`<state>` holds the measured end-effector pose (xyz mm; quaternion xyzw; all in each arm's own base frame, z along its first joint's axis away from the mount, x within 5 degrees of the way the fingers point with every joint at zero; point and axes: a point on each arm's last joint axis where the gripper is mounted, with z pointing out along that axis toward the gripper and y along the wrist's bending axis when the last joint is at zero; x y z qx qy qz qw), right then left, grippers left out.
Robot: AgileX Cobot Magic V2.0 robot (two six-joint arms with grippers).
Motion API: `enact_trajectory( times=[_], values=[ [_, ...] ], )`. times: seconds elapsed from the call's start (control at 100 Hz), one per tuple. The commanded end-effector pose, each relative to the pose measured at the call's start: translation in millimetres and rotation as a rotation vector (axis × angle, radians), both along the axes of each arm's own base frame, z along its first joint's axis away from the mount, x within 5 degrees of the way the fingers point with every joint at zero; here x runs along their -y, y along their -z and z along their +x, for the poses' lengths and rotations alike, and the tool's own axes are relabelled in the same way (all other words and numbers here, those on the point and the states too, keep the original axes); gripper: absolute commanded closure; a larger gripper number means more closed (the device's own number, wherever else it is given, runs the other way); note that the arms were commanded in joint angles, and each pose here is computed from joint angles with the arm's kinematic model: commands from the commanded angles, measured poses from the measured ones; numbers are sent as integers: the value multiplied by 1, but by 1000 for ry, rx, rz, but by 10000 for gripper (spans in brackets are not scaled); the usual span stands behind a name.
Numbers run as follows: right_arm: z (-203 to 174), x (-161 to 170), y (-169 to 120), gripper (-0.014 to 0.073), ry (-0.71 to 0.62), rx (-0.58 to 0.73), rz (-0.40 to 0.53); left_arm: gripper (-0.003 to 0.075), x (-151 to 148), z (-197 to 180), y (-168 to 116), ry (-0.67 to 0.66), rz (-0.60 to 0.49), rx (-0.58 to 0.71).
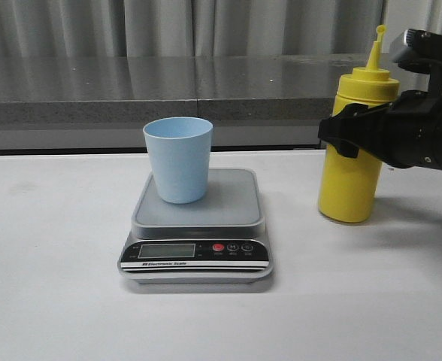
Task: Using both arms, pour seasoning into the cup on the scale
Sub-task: 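Lift the yellow bottle with the right gripper and tilt it nozzle-down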
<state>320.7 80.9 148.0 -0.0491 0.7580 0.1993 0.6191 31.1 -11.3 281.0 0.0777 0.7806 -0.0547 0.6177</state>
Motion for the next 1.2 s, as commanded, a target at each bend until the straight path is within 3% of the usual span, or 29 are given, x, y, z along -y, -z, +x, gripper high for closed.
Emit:
enact_trajectory(
  times=[0.0, 0.25, 0.44, 0.89, 1.01, 1.19],
  values=[
    [3, -2, -23, 315, -15, 114, 29, 741, 0, 1, -14, -8, -26, 79],
    [0, -3, -32, 670, -38, 149, -11, 741, 0, 1, -14, -8, -26, 79],
    [-7, -3, -60, 653, -61, 229, -160, 741, 0, 1, -14, -8, -26, 79],
    [-8, -37, -99, 653, -220, 131, -515, 741, 0, 1, -14, -8, -26, 79],
    [-3, -49, -110, 653, -263, 81, -656, 741, 0, 1, -14, -8, -26, 79],
    [3, -62, -130, 653, -325, 129, -912, 741, 0, 1, -14, -8, -26, 79]
  ],
)
